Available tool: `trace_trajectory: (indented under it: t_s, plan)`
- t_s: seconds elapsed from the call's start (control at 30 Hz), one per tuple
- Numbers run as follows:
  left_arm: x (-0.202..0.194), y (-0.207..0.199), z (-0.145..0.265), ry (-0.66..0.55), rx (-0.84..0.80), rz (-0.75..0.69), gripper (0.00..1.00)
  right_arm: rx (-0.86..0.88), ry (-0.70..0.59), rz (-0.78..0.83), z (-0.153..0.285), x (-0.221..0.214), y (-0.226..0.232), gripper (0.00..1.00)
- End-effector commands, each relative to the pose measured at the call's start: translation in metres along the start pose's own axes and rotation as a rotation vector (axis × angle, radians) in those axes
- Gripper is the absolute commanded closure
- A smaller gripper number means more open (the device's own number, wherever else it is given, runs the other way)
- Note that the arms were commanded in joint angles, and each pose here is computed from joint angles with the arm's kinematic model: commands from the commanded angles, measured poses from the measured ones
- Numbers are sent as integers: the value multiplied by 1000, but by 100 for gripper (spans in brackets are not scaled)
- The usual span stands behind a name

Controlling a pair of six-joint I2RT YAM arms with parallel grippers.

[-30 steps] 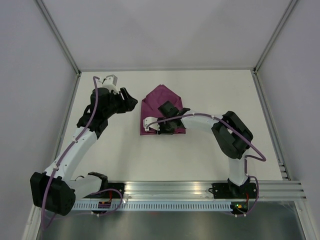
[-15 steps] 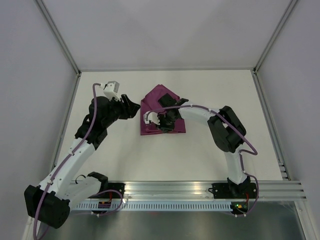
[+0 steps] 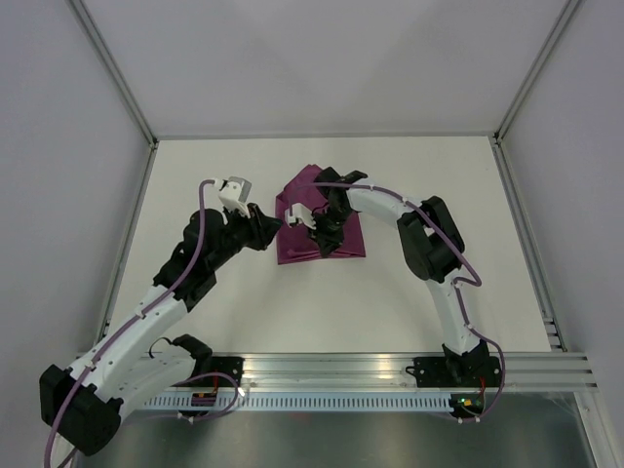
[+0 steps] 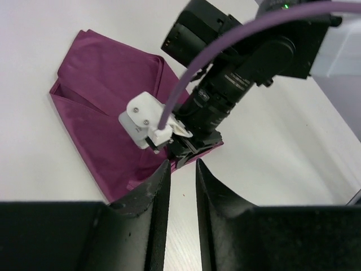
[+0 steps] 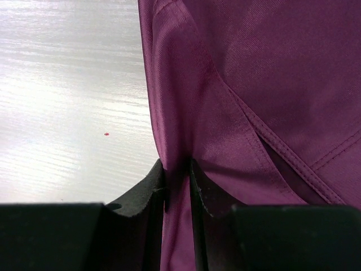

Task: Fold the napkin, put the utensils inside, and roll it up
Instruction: Roll the napkin at the center of the board.

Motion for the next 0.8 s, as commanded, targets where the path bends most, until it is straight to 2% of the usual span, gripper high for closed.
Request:
trace_trajectory:
  t_s: [0.0, 0.13, 0.17, 0.5, 0.77]
  plan:
    - [6, -10, 0, -64, -45, -106, 71, 168, 170, -114, -24, -55, 26, 83]
    - [-14, -26, -1, -28, -114, -198, 73, 179, 178, -121, -26, -56, 24, 83]
    - [-19, -28, -3, -14, -121, -216, 69, 179, 178, -123, -27, -56, 22, 83]
    - [-75, -39, -37, 160, -78, -400, 52, 215, 192, -150, -29, -61, 19, 83]
    - [-121, -28, -73, 317, -27, -535, 38, 251, 202, -170, -30, -67, 18, 83]
Point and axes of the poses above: each gripper's point midway between its finger pads, its own z axis back along the fingers, its own y axis along the line the jaws close on, x = y × z, the point moved 3 cm from there along z, back along the fingers, and after that the axes turned 5 degrees about z, right-handed, at the moved point
